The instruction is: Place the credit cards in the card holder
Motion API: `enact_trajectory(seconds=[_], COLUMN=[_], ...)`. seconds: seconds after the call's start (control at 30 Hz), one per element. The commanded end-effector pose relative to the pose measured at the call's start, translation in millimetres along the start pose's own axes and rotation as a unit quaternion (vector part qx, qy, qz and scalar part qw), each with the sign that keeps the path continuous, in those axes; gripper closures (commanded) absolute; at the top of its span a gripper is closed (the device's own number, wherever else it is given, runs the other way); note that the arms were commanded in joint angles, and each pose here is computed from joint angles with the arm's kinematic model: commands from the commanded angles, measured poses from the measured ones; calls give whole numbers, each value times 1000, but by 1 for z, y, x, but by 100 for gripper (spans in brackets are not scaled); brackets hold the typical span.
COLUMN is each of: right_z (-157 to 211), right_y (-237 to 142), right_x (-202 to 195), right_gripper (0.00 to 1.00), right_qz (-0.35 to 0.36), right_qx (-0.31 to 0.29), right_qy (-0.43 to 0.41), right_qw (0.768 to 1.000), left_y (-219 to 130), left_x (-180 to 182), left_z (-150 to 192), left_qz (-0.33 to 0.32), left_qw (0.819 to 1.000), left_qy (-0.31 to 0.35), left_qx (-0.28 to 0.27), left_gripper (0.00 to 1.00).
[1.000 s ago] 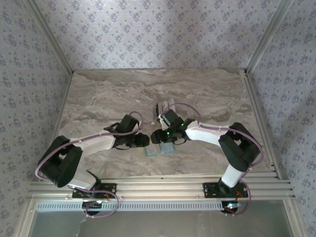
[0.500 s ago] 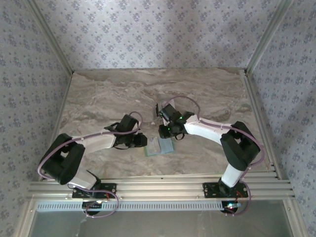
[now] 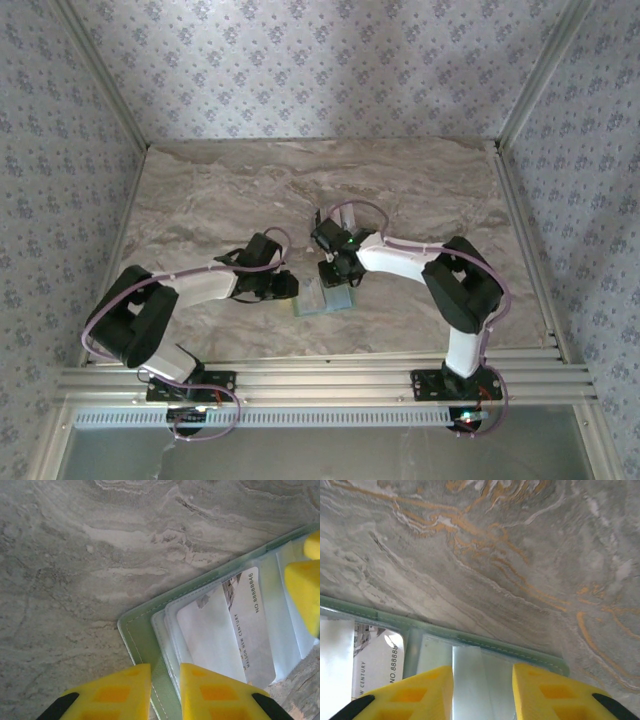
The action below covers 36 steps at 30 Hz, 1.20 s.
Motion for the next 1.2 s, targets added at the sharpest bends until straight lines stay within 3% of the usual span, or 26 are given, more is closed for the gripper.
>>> enact_trajectory(seconds=[0.0,0.17,0.3,0.6,0.97,1.17], right_z=[4,7,5,-3,-8,-6], right_y=[3,5,3,-11,-22,-18], right_x=[-2,0,4,8,46,55], right_gripper=[61,65,78,99,97,93], right_qz=[26,25,16,2,-133,-173], right_qx=[16,19,12,-9,-25,-17], right_qy=[-14,-18,-19,-22,-29,-19], right_qw=[999,999,1000,1000,990,985], left_y=[3,3,4,7,8,8], left_x=[2,2,2,4,5,5], left_z=[3,3,3,3,4,4], left_qz=[4,3,2,-2,-4,-3], left_qw=[1000,1000,1000,1000,1000,1000], left_qy=[5,4,4,3,2,2], left_qx=[13,12,14,17,19,19], left_gripper=[78,78,78,78,78,78])
Point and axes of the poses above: each hand's point on the last joint's axis, 136 mm out from that joint toward the fingers, its own y axis out along the fingers, its own x axis along the line the jaws close on, z = x × y, the point moved 3 cm from there along -y, back along the fingers, and after that the axes turned 7 degrees about -y, right-handed, at the moved point
